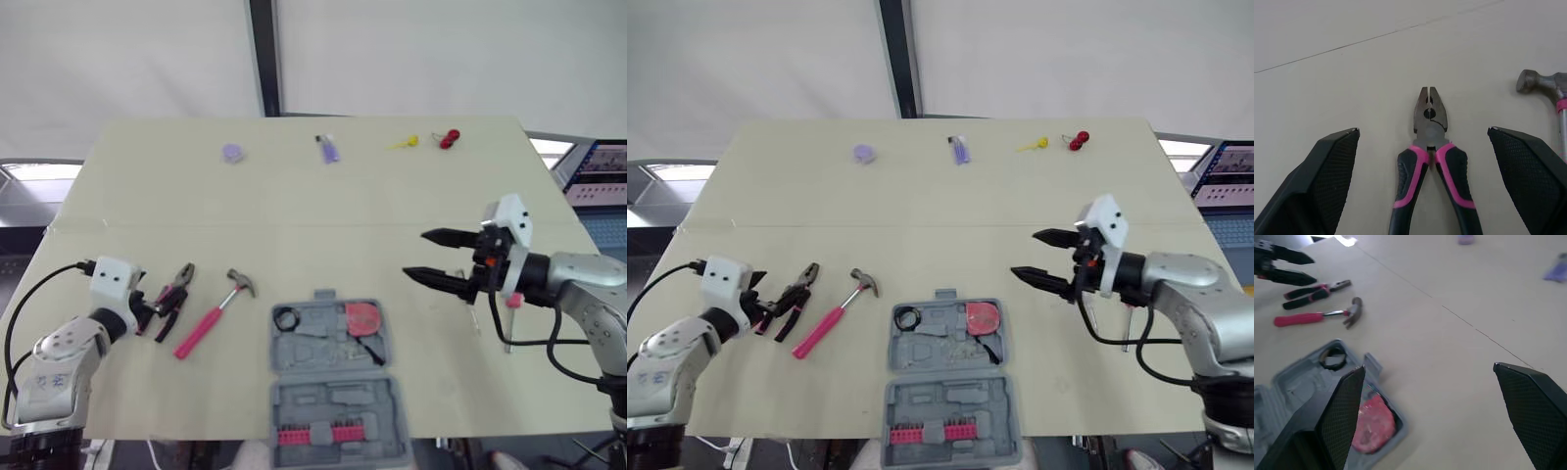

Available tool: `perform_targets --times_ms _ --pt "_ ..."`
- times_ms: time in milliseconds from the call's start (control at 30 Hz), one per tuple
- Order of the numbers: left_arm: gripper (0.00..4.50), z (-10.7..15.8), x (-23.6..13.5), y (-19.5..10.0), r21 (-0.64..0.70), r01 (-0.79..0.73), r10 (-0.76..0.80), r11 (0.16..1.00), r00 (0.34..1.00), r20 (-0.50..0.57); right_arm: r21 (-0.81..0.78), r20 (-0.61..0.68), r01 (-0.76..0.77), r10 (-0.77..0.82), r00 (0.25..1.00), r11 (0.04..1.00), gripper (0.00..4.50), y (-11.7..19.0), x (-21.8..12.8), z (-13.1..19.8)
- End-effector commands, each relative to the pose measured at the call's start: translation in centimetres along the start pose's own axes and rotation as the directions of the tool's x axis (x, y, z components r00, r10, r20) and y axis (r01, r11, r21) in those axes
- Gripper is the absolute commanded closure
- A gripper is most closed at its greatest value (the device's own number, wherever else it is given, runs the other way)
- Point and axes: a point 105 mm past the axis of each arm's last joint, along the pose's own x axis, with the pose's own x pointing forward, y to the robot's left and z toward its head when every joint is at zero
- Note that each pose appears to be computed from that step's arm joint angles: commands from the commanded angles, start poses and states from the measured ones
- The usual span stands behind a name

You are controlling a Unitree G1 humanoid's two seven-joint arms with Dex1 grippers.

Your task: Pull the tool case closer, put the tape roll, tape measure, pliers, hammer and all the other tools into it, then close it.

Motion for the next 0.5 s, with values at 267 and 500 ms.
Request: perform_targets --times_ms 267,500 --pt "0.0 -0.3 0.6 -1.1 -0.045 -0.054 0.05 0.998 0.995 -0.092 -0.146 -0.007 -0.242 0.243 0.97 0.959 0.08 2.7 3.0 1.7" --pt "0.0 -1.5 1.2 -0.7 -0.083 -0.102 0.087 0.991 0.981 -0.171 -0.159 0.005 -0.251 0.256 0.967 0.955 0.08 2.6 3.6 1.7"
